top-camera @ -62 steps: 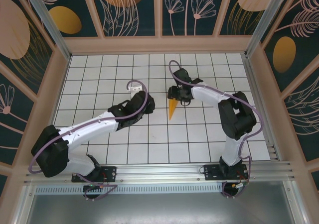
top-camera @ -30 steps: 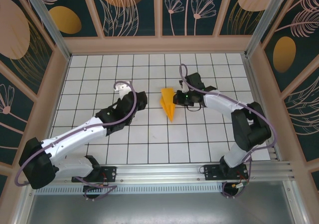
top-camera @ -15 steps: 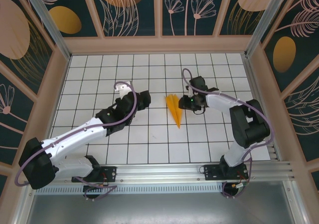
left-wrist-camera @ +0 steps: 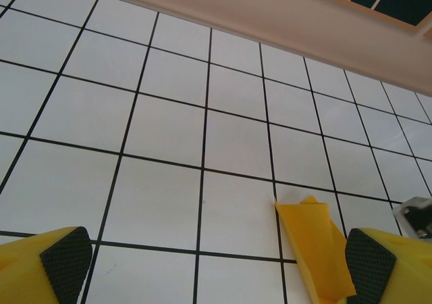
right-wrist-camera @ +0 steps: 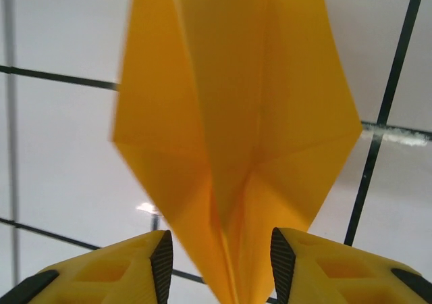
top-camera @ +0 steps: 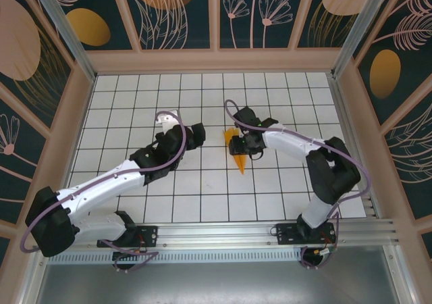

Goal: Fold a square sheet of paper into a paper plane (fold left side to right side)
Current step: Move the paper plane to the center of the table.

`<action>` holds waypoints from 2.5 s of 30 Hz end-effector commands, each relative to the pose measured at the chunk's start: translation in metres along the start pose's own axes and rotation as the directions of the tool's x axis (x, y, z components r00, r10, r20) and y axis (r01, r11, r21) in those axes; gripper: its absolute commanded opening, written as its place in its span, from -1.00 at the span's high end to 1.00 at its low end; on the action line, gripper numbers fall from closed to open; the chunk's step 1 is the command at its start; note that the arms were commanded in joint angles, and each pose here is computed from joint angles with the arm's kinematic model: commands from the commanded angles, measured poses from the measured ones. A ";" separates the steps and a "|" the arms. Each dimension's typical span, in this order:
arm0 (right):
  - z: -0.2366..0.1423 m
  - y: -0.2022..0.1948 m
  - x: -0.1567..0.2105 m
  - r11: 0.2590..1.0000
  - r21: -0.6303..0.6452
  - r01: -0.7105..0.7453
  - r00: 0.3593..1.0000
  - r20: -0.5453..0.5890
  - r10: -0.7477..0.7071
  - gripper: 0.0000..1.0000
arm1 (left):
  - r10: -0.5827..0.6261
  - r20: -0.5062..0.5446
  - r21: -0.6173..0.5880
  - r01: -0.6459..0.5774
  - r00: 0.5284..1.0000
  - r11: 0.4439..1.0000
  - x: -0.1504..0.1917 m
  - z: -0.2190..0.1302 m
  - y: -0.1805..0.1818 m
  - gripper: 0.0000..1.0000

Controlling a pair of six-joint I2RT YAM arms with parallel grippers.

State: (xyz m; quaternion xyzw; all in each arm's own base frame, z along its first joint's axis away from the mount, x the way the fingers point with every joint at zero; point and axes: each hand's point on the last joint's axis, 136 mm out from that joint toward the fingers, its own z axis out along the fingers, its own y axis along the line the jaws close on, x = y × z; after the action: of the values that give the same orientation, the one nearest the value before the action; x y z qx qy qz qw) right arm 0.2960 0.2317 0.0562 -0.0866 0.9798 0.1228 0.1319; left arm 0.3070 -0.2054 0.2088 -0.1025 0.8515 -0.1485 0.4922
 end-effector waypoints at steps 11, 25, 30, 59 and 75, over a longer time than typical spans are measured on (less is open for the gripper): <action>0.025 -0.005 0.012 0.998 0.061 -0.018 0.997 -0.072 0.022 0.31 | 0.018 0.010 0.018 -0.019 1.000 1.000 -0.003 0.001 -0.004 -0.97; 0.015 0.014 0.006 0.991 0.090 -0.096 0.992 -0.076 0.102 0.78 | 0.024 0.029 0.008 -0.024 0.999 1.000 -0.009 -0.003 -0.001 -0.97; 0.022 0.035 0.012 0.983 0.069 -0.168 0.979 -0.109 0.175 0.78 | 0.017 0.050 0.002 -0.017 0.999 1.000 -0.012 -0.007 0.004 -0.97; 0.057 0.050 0.002 0.983 0.138 -0.121 0.978 -0.150 0.142 0.75 | 0.034 0.040 0.023 -0.035 0.999 0.999 -0.010 -0.009 0.002 -0.97; 0.023 0.055 -0.013 0.984 0.143 -0.108 0.986 -0.112 0.125 0.54 | 0.022 0.056 0.036 -0.024 0.998 0.999 -0.016 -0.014 0.000 -0.97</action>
State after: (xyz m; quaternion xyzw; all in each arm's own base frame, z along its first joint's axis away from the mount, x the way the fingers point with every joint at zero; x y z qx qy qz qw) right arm 0.3051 0.2977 0.0300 -0.0208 0.9953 0.0705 0.0630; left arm 0.3005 -0.1978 0.2140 -0.0855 0.8478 -0.1455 0.5027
